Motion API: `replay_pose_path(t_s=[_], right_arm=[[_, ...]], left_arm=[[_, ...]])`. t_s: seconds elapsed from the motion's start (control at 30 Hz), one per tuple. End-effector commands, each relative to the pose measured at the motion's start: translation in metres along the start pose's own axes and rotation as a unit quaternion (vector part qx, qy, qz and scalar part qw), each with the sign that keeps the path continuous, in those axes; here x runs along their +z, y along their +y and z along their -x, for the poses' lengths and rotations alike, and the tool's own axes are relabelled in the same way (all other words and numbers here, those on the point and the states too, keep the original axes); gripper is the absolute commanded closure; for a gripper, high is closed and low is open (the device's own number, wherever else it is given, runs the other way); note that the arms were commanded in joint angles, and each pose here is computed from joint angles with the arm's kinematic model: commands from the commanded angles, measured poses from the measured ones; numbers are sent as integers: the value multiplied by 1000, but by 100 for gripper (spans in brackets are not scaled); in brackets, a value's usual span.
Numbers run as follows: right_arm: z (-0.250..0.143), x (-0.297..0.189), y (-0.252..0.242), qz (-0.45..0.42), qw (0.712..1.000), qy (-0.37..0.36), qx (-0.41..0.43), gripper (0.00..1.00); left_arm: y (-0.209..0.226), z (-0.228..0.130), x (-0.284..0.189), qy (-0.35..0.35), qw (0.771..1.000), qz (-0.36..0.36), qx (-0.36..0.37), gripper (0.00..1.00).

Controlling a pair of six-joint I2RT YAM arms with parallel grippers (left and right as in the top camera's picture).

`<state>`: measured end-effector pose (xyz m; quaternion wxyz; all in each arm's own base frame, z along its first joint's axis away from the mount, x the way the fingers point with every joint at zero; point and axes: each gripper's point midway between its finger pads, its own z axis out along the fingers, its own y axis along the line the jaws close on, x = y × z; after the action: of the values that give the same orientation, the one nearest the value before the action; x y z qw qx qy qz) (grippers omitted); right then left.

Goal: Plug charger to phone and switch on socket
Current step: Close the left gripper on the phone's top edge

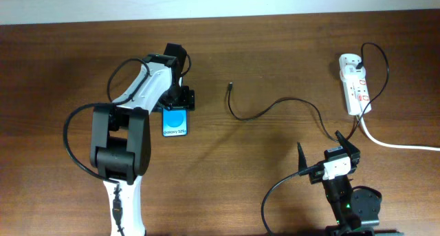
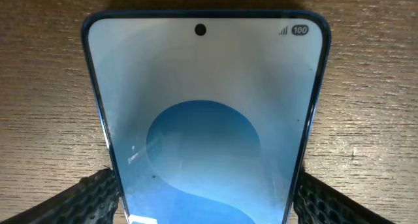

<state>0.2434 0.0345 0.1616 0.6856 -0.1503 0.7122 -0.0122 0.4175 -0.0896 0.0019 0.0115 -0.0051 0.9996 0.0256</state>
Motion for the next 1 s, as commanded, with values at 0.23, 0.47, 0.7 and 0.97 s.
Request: replay_pose_path(t_s=[0.23,0.47,0.7,0.97], right_arm=[[-1,0,4,9,1000,-2,4,2],[-1,0,4,9,1000,-2,4,2],[-1,0,4,9,1000,-2,4,2],[-1,0,4,9,1000,-2,4,2]], left_arm=[[2,-17,24,41,999,-3,-32,1],[-5,-19,25,48,998,-22,-31,2],[2,-18,25,43,999,-3,-30,14],[2,-18,25,43,999,-4,-30,28]])
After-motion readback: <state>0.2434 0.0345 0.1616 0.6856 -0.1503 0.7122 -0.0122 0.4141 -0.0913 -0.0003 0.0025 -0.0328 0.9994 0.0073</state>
